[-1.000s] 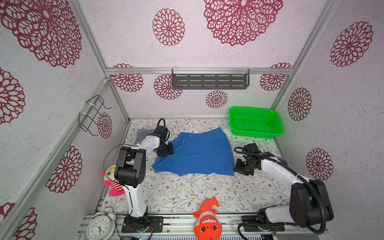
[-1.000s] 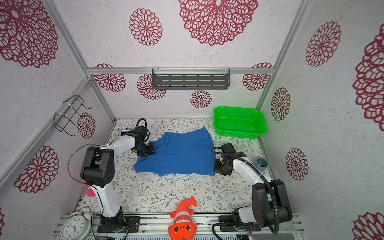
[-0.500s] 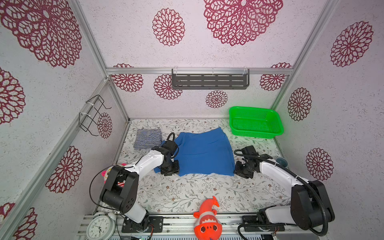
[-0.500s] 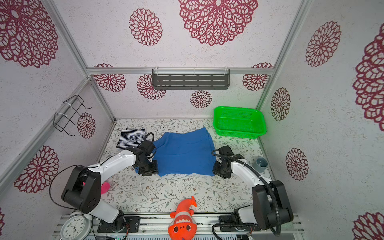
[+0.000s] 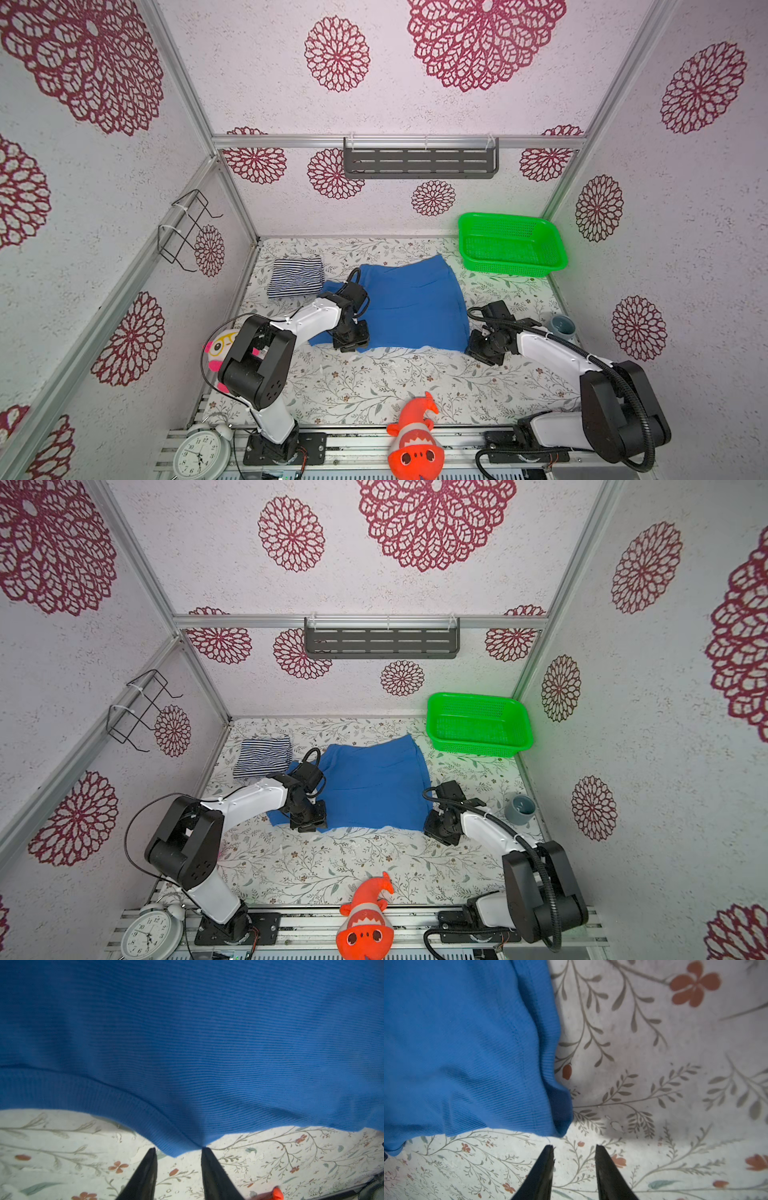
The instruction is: Fold and stack the tank tops
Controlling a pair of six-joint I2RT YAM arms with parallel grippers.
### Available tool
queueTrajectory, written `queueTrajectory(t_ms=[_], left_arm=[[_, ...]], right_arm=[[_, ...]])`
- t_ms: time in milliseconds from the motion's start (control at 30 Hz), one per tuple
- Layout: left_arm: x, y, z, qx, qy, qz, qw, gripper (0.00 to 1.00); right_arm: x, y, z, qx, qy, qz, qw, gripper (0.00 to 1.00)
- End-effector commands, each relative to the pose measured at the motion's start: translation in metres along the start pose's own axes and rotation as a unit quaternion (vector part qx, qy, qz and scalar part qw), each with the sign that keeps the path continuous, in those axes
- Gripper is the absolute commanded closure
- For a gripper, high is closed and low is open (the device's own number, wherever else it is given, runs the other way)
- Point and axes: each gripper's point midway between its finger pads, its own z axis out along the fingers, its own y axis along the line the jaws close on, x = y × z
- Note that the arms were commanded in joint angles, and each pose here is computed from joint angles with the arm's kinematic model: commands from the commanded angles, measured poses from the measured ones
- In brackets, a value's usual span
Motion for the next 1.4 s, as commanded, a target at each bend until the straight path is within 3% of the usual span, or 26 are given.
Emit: queueTrajectory(t_ms=[0, 300, 467, 800, 1033, 1367], left_arm=[[0.005, -0.001, 0.002, -0.007, 0.01, -0.001, 1.0, 0.62], [0.0, -0.003, 0.012, -0.016, 0.016, 0.011, 1.0, 0.6], [-0.001, -0.002, 0.017, -0.021, 0.021, 0.011, 1.0, 0.64], [0.003, 0.001, 0.014, -0.025, 0.023, 0.015, 0.999, 0.98], [0.032, 0.012, 0.002, -0.04, 0.039, 0.021, 0.998, 1.0], [0.075, 0.025, -0.02, -0.064, 0.043, 0.024, 0.997, 1.0]], right_arm=[[-0.006, 0.011, -0.004, -0.029, -0.021, 0.016, 0.999, 0.63], [-0.01, 0.015, 0.008, -0.034, -0.024, 0.019, 0.999, 0.63], [-0.009, 0.012, 0.012, -0.024, -0.024, 0.02, 0.999, 0.66], [-0.008, -0.003, 0.005, 0.021, -0.03, 0.004, 0.999, 1.0], [0.01, -0.023, -0.011, 0.06, -0.016, -0.006, 0.998, 1.0], [0.039, -0.03, -0.032, 0.065, 0.006, -0.02, 0.998, 1.0]])
